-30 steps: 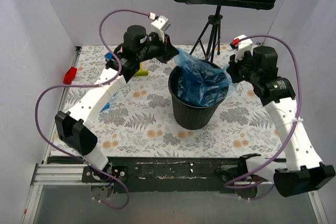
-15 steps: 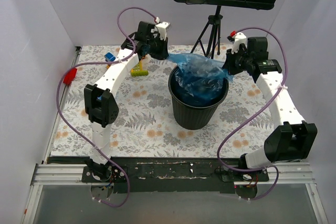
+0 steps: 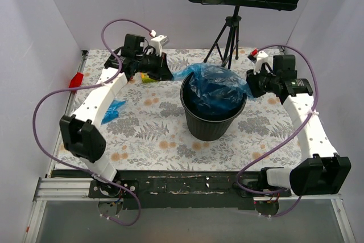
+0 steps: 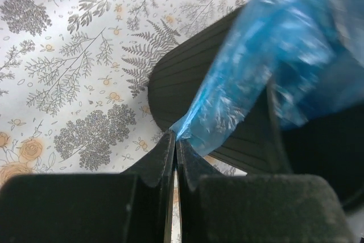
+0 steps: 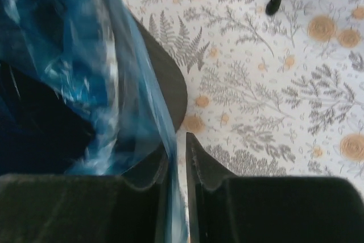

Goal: Put the trash bags into the trash bin

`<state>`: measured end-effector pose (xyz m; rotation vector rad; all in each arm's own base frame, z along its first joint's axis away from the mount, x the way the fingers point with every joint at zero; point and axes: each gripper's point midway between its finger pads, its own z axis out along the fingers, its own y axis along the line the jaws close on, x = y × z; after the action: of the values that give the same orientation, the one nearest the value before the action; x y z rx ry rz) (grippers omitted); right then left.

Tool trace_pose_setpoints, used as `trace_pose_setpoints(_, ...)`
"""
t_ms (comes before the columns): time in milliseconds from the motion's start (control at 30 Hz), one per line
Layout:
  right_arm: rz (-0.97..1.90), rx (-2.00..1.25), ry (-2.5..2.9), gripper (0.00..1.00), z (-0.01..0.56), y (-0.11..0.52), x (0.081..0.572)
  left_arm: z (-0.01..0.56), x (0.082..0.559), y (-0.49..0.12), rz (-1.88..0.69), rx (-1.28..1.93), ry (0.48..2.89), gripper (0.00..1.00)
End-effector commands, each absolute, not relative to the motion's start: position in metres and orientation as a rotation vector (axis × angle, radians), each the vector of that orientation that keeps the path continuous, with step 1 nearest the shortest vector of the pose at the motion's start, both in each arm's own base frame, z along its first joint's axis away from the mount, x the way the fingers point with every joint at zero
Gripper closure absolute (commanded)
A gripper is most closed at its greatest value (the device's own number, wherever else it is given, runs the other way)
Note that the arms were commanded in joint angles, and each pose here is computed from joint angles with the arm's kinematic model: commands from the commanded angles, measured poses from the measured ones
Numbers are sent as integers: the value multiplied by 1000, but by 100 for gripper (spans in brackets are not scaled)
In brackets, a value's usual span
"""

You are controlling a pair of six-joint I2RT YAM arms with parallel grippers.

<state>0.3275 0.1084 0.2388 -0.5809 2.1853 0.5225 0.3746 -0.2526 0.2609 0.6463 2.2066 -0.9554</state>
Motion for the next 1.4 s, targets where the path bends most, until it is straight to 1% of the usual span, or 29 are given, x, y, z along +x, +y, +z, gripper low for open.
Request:
trace_pose_setpoints(0,504,-563,2278,75,216,93,302,272,345,-237,-981,662,2161,100)
trace_pose_setpoints(100,532,-522,2304,60,210,90,303,255,332,-235,-998,689,2180,100)
trace_pose_setpoints(200,533,-468,2309,48,213,82,312,245,339,-236,-988,701,2172,100)
trace_pose_setpoints(267,502,-416,2304,45,224,62,322,242,342,-238,-980,743,2171,100)
trace_pose_setpoints(333,452,-443,2245,44,256,48,327,242,343,-237,-970,770,2177,100)
trace_pose_setpoints(467,406,-581,2034,43,307,41,322,255,335,-236,-963,822,2088,100)
trace_pose_setpoints(533,428,-625,1953,43,320,49,315,258,331,-234,-947,831,2036,100)
trace_pose_setpoints(600,530,-663,1905,43,323,65,306,261,329,-232,-927,842,1993,100)
trace_pose_setpoints(667,635,-680,1875,43,322,78,298,261,326,-231,-910,866,1971,100)
trace_pose_setpoints(733,674,-659,1882,43,316,81,298,262,326,-229,-890,875,1959,100)
trace_pose_setpoints(833,634,-571,2000,43,286,68,306,263,323,-228,-889,879,1952,100)
trace_pose_setpoints(933,754,-533,2078,45,266,75,297,258,317,-229,-919,884,1953,100)
trace_pose_setpoints(967,819,-531,2074,44,267,81,291,255,313,-229,-933,891,1953,100)
trace_pose_setpoints(1033,889,-534,2047,39,273,90,283,252,306,-229,-942,917,1936,100)
trace_pose_setpoints(1133,828,-601,1959,37,286,92,274,256,299,-224,-891,936,1858,100)
trace_pose_setpoints(1267,683,-695,1896,35,276,88,256,281,298,-206,-685,912,1634,100)
trace_pose_setpoints(1367,688,-759,1903,36,261,90,244,271,285,-203,-620,1025,1544,100)
